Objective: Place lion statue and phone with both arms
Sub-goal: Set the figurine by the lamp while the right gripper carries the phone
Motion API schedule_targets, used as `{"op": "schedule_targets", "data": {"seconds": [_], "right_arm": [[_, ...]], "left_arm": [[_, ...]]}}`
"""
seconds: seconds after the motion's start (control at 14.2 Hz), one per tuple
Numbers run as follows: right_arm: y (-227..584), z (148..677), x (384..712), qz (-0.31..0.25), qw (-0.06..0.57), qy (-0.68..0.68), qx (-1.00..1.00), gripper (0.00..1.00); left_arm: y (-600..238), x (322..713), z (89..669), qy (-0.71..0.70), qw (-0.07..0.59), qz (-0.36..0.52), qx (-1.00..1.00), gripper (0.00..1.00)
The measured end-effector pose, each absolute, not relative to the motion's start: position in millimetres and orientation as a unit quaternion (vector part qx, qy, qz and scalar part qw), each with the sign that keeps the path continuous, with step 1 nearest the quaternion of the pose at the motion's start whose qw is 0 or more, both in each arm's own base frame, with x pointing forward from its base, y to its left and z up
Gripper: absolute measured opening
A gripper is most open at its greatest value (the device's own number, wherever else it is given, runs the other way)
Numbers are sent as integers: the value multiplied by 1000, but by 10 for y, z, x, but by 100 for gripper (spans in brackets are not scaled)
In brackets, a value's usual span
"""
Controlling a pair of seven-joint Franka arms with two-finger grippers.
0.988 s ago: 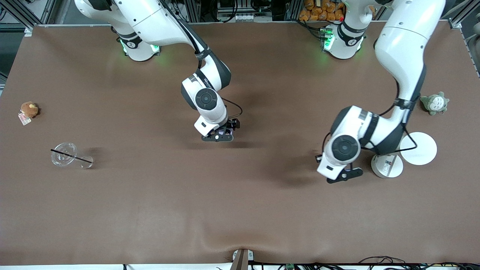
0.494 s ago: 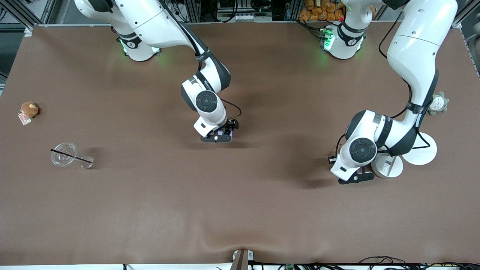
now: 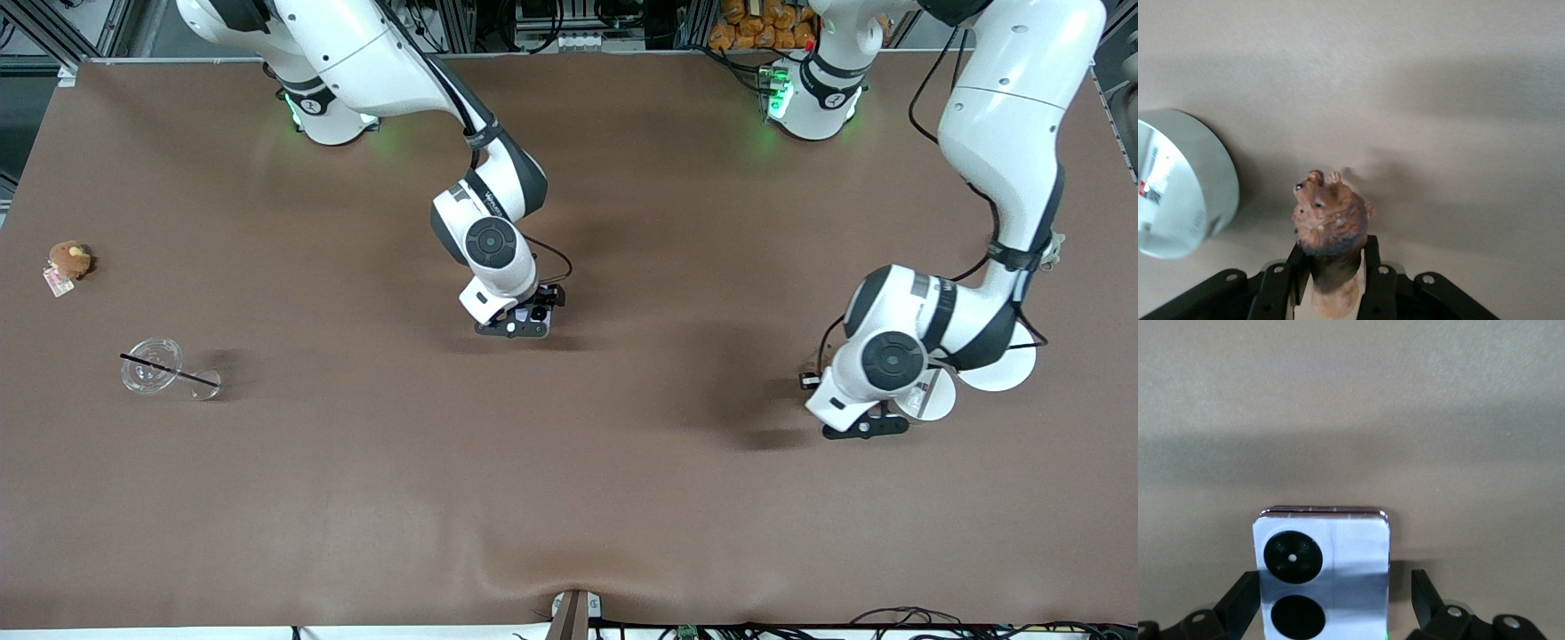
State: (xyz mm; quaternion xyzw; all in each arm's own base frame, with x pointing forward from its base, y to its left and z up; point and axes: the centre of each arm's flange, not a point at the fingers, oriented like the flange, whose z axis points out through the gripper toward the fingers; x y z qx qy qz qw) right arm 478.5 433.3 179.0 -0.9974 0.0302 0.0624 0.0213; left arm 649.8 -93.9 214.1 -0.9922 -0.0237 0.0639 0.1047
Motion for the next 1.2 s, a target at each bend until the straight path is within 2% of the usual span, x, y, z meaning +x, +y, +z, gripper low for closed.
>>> {"op": "schedule_targets", "data": {"seconds": [0.28, 0.71, 0.85, 1.06, 1.2], "right_arm": [[4375, 1711, 4720, 67, 16, 29, -997, 100], [4371, 1700, 4720, 68, 16, 30, -997, 100], [4374, 1708, 4720, 67, 16, 30, -997, 83], [4353, 1709, 4742, 66, 15, 32, -997, 83], [4168, 1782, 4920, 54, 11, 49, -997, 83]], "left_arm": [[-533, 6558, 2120, -5, 89, 54, -995, 36], [-520, 6564, 2112, 1, 84, 47, -995, 36], [-524, 6564, 2108, 1, 83, 45, -996, 49], [-537, 6576, 2129, 2, 81, 41, -996, 78], [-552, 6602, 2241, 2, 82, 32, -996, 98]]}}
